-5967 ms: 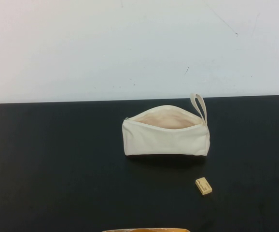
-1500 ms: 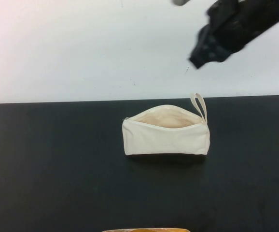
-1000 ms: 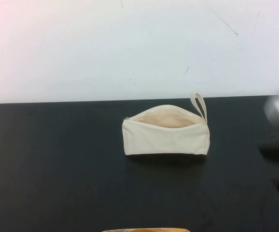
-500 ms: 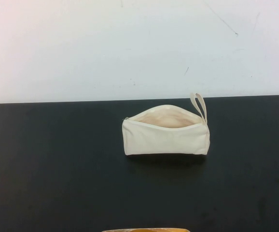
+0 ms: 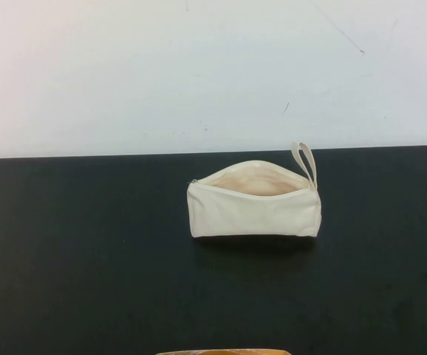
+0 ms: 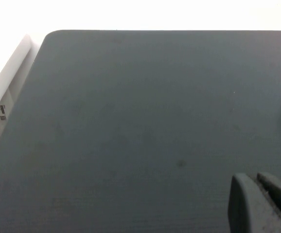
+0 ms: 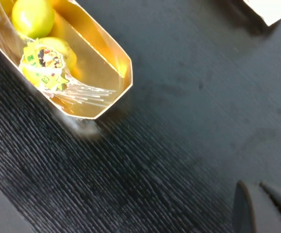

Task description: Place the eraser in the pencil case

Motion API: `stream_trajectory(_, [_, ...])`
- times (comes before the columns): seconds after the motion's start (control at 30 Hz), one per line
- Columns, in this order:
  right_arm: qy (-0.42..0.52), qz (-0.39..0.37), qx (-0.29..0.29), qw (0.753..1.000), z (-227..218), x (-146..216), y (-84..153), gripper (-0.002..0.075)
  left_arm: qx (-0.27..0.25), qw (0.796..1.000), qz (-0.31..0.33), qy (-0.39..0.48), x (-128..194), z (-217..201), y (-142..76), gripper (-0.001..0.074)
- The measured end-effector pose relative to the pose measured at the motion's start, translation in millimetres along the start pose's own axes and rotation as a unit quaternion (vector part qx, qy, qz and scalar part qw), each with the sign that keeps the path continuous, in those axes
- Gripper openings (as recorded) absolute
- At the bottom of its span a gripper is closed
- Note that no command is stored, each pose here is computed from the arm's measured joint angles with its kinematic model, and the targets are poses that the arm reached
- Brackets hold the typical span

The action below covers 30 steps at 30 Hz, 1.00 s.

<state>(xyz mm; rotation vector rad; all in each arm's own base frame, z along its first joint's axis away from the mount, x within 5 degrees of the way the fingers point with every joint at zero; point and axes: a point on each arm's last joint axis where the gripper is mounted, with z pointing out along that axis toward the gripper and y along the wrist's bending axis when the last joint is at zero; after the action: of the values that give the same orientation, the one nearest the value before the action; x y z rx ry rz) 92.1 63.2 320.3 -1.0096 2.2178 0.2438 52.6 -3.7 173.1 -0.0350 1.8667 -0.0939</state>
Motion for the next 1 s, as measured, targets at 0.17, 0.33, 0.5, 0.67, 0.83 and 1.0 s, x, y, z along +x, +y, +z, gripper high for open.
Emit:
stream_trajectory(0.17, [-0.013, 0.001, 0.005, 1.0, -6, 2, 1, 0.0, 0.0, 1.0, 0.0, 0.0, 0, 0, 0, -0.0003])
stream_trajectory(0.33, [-0.063, 0.031, 0.038, 0.997, -28, 12, 3, 0.0, 0.0, 1.0, 0.0, 0.0, 0, 0, 0, -0.0003])
stream_trajectory(0.5, [-0.119, 0.062, 0.109, 0.985, -56, 28, 8, 0.0, 0.0, 1.0, 0.0, 0.0, 0, 0, 0, -0.0003])
stream_trajectory(0.67, [-0.167, 0.086, 0.182, 0.965, -78, 45, 21, 0.0, 0.0, 1.0, 0.0, 0.0, 0, 0, 0, -0.0003])
stream_trajectory(0.83, [-0.2, 0.085, 0.229, 0.949, -91, 57, 35, 0.0, 0.0, 1.0, 0.0, 0.0, 0, 0, 0, -0.0003])
stream_trajectory(1.0, [-0.234, 0.052, 0.264, 0.934, -98, 65, 43, 0.0, 0.0, 1.0, 0.0, 0.0, 0, 0, 0, -0.0003])
